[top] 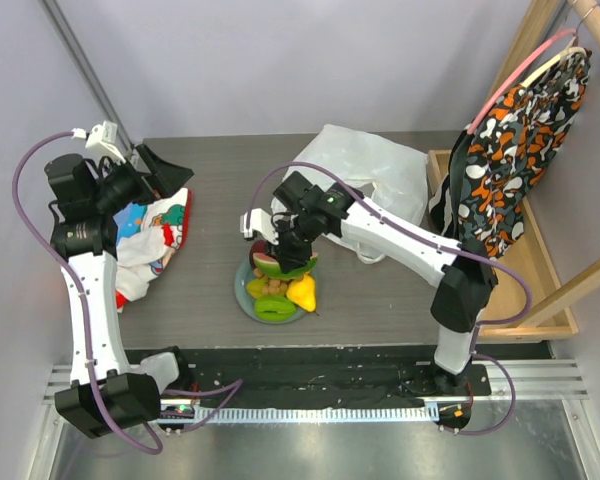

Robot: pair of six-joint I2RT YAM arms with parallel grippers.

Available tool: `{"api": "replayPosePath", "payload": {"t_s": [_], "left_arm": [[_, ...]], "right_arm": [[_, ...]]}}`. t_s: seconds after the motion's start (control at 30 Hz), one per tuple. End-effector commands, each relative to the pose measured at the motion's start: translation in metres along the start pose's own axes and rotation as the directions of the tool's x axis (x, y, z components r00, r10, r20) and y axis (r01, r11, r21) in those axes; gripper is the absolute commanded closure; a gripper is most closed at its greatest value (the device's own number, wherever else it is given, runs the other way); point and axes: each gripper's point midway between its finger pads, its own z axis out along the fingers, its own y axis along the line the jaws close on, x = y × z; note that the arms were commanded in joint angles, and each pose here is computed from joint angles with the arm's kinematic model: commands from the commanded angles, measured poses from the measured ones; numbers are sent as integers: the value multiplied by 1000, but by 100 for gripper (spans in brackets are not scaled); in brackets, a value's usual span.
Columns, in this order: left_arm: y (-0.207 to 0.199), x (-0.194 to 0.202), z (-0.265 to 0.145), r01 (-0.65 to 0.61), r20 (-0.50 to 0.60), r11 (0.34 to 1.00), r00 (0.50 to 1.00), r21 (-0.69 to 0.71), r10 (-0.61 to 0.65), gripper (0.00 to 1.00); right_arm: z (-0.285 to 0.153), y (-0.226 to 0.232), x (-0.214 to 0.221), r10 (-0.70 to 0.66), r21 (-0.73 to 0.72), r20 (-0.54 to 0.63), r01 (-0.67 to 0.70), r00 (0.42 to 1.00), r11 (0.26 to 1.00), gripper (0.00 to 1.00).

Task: Take the fake fruits out of the plastic bag
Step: Place the fake fruit on the plate, then reset both arms

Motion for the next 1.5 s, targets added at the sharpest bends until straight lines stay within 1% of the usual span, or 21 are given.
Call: {"api": "replayPosePath", "payload": {"t_s": [0.0,0.1,0.17,0.2,0.23,0.27,0.33,0.4,0.63,0.87,0.97,1.07,1.17,1.23,1.27,1.3,1.33,1.37,1.4,1.43,1.47], "left_arm": [[-14,-20,-3,-52,47,998,998,45,50,0],[-11,-16,-1,-38,35,998,999,42,37,0],[-10,-15,0,-35,31,998,999,42,34,0],[-9,-13,0,-32,30,999,999,42,31,0],[-9,-12,0,-31,28,999,999,43,30,0],[-9,-12,-1,-33,31,999,999,42,32,0],[-10,-10,-1,-30,25,998,999,50,28,0],[-11,-9,-1,-31,24,998,999,58,29,0],[-12,-8,1,-21,24,997,1000,80,19,0],[-15,-9,3,-18,23,995,1000,98,15,0],[-16,-8,3,-18,21,994,1000,104,16,0],[-15,-8,4,-21,22,995,1000,102,19,0],[-13,-9,5,-18,22,995,1000,101,15,0],[-13,-9,5,-20,23,994,1000,103,18,0],[-13,-8,5,-17,18,994,1000,105,15,0],[-12,-7,6,-13,15,994,1000,105,12,0],[-11,-7,7,-12,13,994,1000,104,11,0],[-11,-6,7,-9,10,994,1000,105,8,0],[-9,-6,8,-8,9,995,1000,103,7,0],[-9,-6,8,-7,7,995,1000,102,6,0],[-9,-6,8,-9,4,995,1000,102,9,0]], "right_arm": [[4,4,-14,22,-66,68,-18,997,998,99],[10,1,-12,39,-66,67,-34,997,997,98],[12,0,-10,46,-64,61,-42,997,997,89],[14,-2,-8,53,-57,56,-50,997,997,82],[14,-4,-7,60,-49,52,-57,997,997,68],[15,-6,-6,65,-37,49,-63,997,997,62],[11,-8,-7,72,-27,54,-71,996,997,42],[5,-10,-11,83,-11,67,-83,994,997,36],[-17,-24,-23,133,62,108,-140,985,988,29],[-44,-38,-43,192,106,179,-213,965,971,26],[-62,-49,-36,214,145,174,-240,961,960,26],[-73,-59,0,273,176,124,-292,954,940,26],[-84,-69,50,349,215,67,-355,935,910,28],[-82,-68,95,383,234,-39,-364,923,901,31],[-87,-74,120,417,258,-73,-387,906,885,33],[-85,-73,148,444,285,-147,-392,884,875,35],[-80,-78,164,451,288,-184,-390,873,874,36],[-83,-91,182,482,314,-187,-412,856,855,37],[-84,-105,188,491,341,-178,-414,853,844,39],[-88,-123,197,515,404,-179,-415,838,815,40],[-84,-158,201,521,457,-155,-406,839,791,40]]}}
